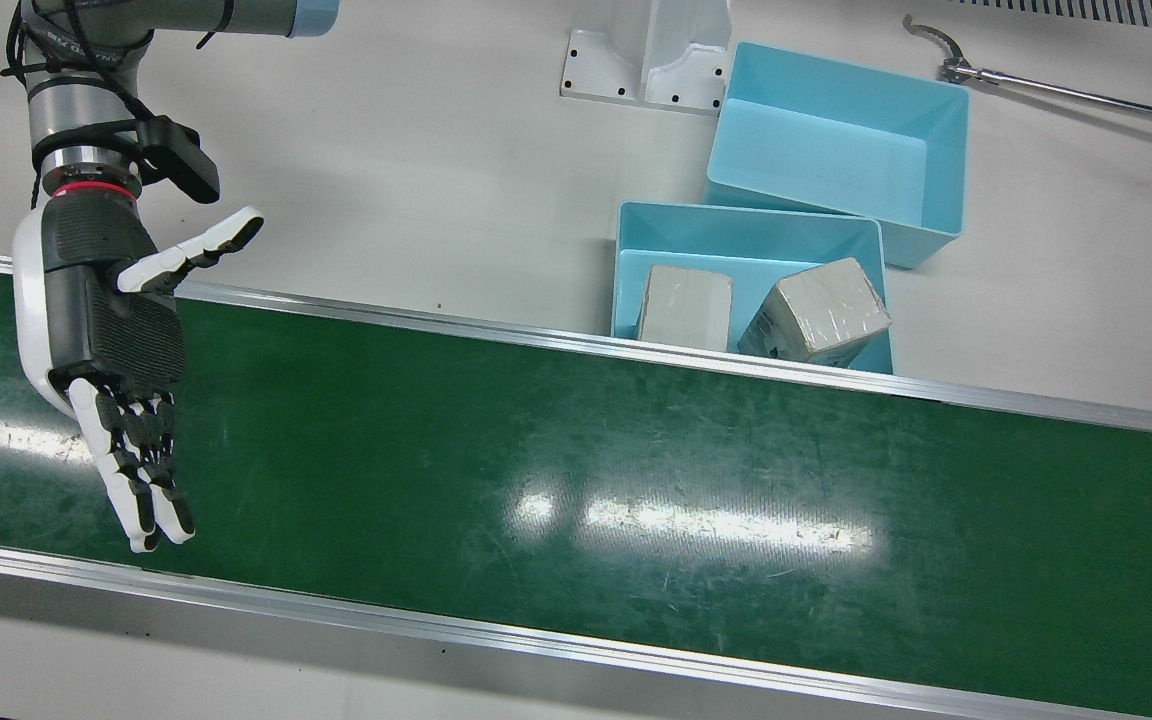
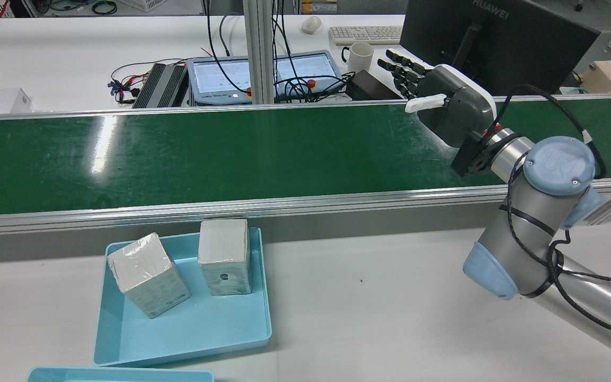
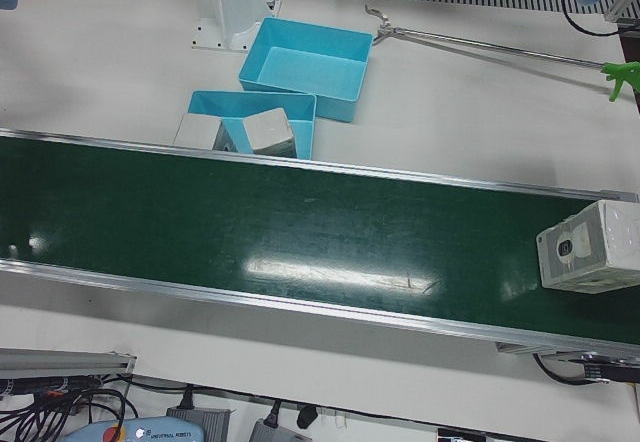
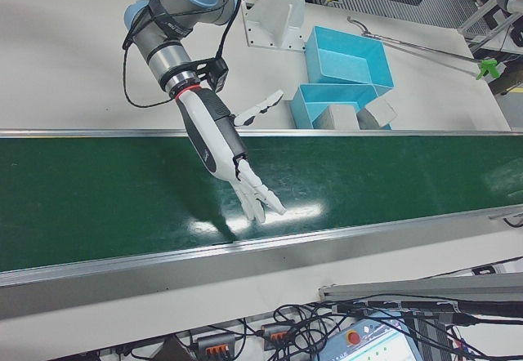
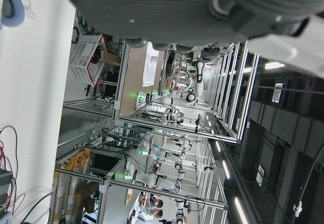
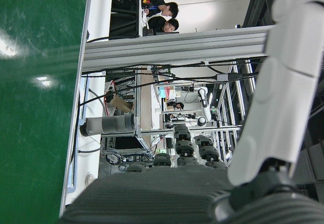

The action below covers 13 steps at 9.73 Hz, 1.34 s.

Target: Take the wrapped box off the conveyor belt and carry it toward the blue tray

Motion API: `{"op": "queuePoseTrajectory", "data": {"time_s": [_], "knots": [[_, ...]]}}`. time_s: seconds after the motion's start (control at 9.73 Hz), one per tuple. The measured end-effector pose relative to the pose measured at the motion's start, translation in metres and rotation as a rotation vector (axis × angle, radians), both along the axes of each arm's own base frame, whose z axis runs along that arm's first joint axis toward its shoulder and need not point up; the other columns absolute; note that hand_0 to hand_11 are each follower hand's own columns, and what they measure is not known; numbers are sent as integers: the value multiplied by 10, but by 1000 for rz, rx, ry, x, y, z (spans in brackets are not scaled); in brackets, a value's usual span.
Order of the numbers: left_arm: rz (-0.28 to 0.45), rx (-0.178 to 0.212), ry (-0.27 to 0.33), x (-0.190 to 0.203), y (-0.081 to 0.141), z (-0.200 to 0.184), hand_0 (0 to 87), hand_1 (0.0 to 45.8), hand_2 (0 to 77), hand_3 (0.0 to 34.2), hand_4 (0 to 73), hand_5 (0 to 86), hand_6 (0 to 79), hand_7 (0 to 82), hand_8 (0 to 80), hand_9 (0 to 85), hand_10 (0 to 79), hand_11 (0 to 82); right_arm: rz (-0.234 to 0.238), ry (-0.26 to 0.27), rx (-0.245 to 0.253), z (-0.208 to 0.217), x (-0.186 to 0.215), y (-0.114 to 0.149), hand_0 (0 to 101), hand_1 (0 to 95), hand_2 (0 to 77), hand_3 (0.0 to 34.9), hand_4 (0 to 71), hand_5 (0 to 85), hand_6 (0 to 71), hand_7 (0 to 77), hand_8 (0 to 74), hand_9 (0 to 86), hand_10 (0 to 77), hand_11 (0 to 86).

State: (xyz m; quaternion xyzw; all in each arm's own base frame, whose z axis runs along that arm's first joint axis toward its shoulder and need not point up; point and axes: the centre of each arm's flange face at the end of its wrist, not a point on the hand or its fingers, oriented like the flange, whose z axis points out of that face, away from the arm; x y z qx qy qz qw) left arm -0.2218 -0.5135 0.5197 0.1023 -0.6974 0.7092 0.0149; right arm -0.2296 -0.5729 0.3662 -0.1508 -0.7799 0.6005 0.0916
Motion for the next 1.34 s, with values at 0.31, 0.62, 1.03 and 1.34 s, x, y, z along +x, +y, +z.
{"op": "queuePoseTrajectory", "data": {"time_s": [0.31,0.62,1.03,1.34], "knots": [[0,0,0,0,0,0,0,0,5,0,0,11,5,5,5,5,5,5,1,-3,3,-2,1,0,442,76,16,0,65,44,27,87,16,11,0,11],[0,0,0,0,0,0,0,0,11,0,0,11,5,5,5,5,0,5,1,-3,5,-3,2,0,509,196,16,0,65,65,27,87,33,11,0,11],[0,0,0,0,0,0,0,0,11,0,0,11,0,5,5,5,5,5,1,-4,6,-3,2,0,498,164,55,0,60,65,33,87,33,11,0,11],[0,0,0,0,0,0,0,0,11,0,0,11,0,5,5,5,5,5,2,-9,10,-6,4,2,496,164,60,0,71,65,33,93,33,11,0,11]]}}
